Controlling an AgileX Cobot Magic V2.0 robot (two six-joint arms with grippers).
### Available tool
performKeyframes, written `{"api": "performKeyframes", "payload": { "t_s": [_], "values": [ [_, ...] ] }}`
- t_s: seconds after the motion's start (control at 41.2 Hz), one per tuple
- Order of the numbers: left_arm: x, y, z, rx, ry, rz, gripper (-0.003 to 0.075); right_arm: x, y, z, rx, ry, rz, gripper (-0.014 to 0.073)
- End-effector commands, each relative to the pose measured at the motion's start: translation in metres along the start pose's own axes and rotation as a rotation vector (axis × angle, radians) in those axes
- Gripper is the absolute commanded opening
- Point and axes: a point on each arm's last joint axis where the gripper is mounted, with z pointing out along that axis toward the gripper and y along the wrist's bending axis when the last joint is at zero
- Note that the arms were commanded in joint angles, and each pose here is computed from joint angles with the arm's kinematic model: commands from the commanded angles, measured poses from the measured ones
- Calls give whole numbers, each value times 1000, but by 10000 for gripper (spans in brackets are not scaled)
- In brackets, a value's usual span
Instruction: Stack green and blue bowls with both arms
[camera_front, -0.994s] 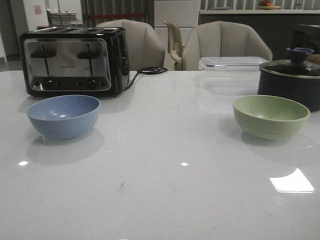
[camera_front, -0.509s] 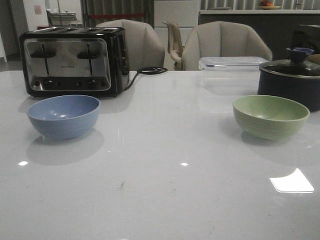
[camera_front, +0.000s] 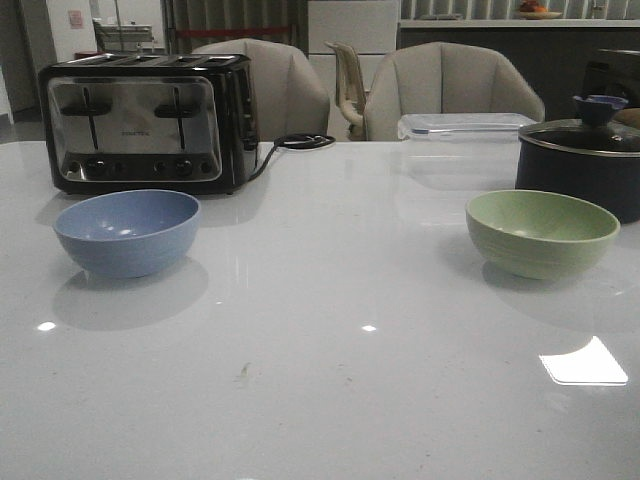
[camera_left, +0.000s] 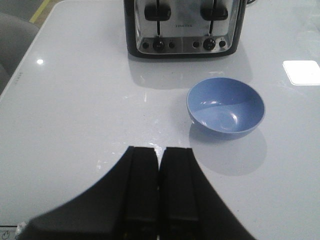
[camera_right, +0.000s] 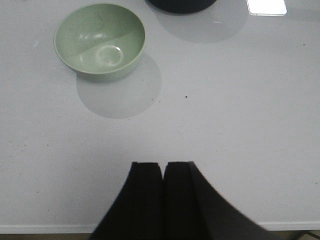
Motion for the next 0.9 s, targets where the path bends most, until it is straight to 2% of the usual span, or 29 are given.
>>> {"api": "performKeyframes", "payload": {
  "t_s": [0.0, 0.097, 0.17, 0.243, 0.34, 0.388, 0.437, 0.582, 0.873],
  "values": [
    [-14, 0, 0, 0, -70, -1, 99, -13, 0, 1, -1, -44, -1, 46],
    [-13, 0, 2, 0, -58, -1, 102, -13, 0, 6, 2, -9, -2, 54],
    [-13, 0, 3, 0, -50, -1, 138, -13, 0, 10, 3, 10, -4, 110],
    [-13, 0, 3, 0, -46, -1, 254, -13, 1, 11, 3, 16, -6, 236],
    [-13, 0, 3, 0, -46, -1, 484, -14, 1, 14, 3, 19, -16, 433],
    [-13, 0, 3, 0, -46, -1, 564, -15, 1, 15, 3, 13, -16, 505],
    [-13, 0, 3, 0, -46, -1, 603, -16, 1, 17, 3, 9, -16, 541],
    [-13, -2, 3, 14, -46, 26, 601, -20, 1, 27, 1, 19, -15, 538],
    [-11, -26, 1, 198, -49, 141, 601, -49, 6, 67, -28, 117, 25, 538]
  ]
}}
